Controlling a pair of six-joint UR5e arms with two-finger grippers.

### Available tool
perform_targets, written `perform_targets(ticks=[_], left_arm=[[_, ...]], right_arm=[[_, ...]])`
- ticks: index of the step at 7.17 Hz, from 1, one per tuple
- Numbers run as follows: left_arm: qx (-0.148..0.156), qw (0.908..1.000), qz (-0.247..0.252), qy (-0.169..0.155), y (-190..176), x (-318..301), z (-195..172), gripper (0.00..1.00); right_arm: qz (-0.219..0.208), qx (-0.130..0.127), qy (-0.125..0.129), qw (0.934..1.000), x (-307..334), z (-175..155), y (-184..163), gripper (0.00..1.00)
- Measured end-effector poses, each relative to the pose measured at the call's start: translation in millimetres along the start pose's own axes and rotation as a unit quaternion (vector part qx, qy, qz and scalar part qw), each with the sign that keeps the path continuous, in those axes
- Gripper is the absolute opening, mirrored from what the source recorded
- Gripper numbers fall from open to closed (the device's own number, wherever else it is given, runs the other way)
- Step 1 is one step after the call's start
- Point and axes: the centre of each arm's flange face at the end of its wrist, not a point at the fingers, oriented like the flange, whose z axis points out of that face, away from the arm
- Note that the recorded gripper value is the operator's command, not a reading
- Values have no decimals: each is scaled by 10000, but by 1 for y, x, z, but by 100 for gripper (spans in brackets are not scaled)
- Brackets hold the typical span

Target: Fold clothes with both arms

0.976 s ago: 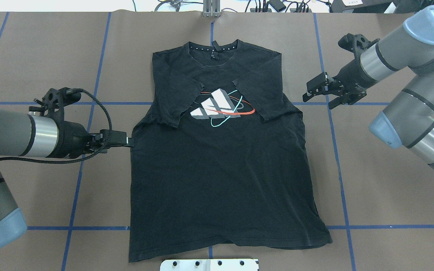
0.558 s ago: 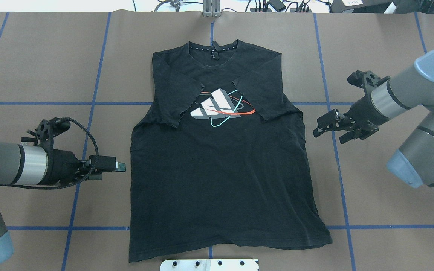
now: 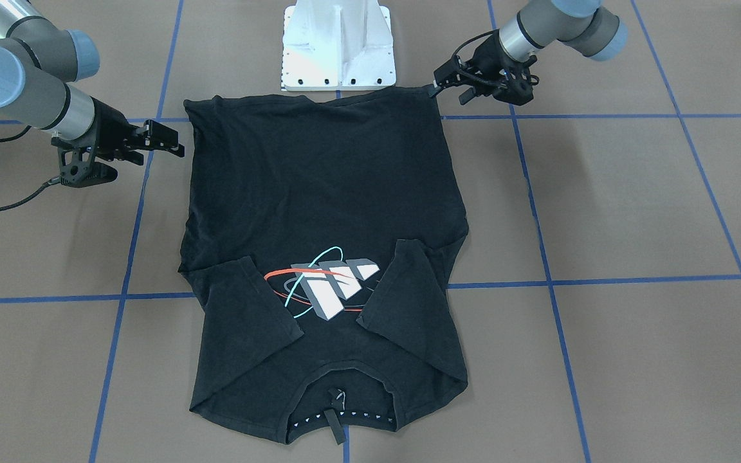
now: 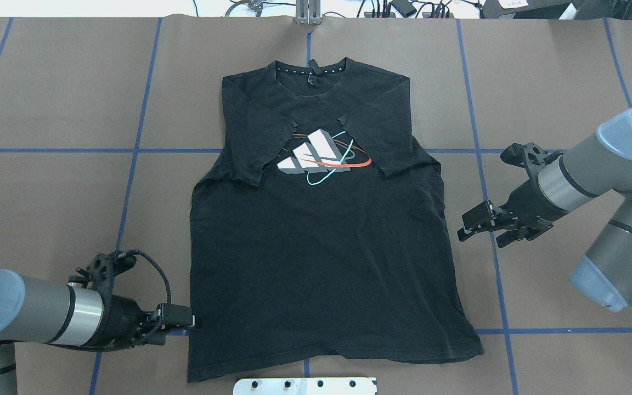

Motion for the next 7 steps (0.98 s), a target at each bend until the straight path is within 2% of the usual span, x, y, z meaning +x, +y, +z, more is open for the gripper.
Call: perform_targets(ticks=[3,6,7], left_arm=[[-125,9996,-170,-202,26,-13,31,96],[-276,9988,-289,-282,41,-15,50,70],[-299,9987,-294,-302,42,-15,55,69]], right_arm=[[-61,-22,-52,10000,-2,0,3,100],[-65,-72,-81,9999,-2,-1,4,100],[-62,-106,-95,9999,-2,-1,5,100]])
